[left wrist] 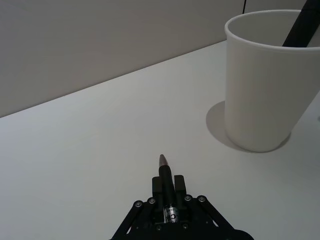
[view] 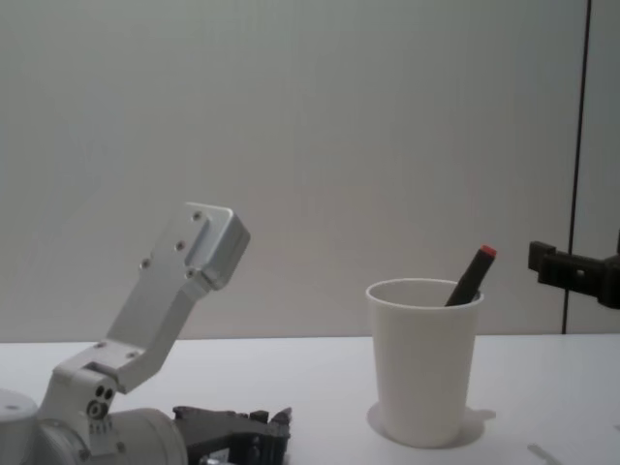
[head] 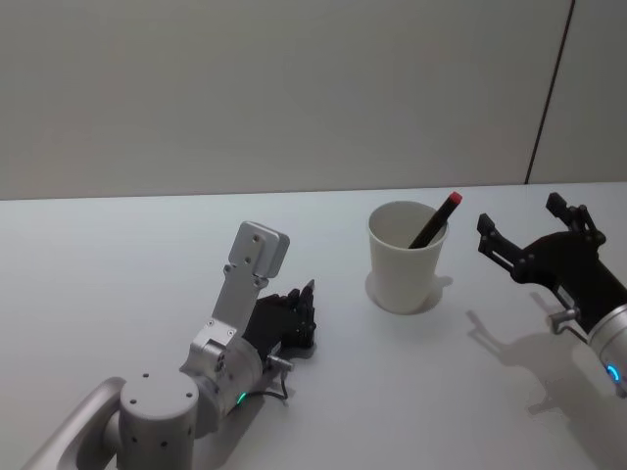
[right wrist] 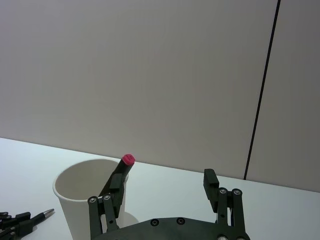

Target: Place the pen into the pen holder.

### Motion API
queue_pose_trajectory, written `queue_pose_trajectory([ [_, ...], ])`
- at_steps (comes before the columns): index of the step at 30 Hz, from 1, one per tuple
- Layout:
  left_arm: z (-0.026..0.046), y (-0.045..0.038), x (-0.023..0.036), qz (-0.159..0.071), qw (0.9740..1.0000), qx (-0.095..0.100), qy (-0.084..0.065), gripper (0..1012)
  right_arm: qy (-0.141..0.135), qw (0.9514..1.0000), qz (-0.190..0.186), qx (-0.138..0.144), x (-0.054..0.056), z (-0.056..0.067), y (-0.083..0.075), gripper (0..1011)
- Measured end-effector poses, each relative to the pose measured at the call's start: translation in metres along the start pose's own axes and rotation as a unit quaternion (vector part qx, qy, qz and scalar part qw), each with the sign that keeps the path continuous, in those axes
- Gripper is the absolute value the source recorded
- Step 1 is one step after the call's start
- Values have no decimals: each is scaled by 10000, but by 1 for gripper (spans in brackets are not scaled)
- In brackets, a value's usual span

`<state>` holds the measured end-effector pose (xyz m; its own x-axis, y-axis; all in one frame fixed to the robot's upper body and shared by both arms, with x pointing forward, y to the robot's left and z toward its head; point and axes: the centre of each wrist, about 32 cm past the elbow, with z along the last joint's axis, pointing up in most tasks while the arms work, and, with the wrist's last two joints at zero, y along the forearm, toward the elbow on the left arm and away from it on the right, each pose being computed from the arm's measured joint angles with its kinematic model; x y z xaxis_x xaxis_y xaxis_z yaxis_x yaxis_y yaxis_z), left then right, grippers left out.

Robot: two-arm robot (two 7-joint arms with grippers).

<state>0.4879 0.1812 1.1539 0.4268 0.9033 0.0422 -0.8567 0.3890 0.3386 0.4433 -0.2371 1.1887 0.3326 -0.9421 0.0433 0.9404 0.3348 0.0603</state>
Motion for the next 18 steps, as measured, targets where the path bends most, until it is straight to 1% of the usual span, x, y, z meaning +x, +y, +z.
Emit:
queue_pose_trajectory([
  [18, 1, 0, 1, -2, 10000, -2, 0, 139, 0, 10000, 0, 0, 0, 0, 0, 1002],
])
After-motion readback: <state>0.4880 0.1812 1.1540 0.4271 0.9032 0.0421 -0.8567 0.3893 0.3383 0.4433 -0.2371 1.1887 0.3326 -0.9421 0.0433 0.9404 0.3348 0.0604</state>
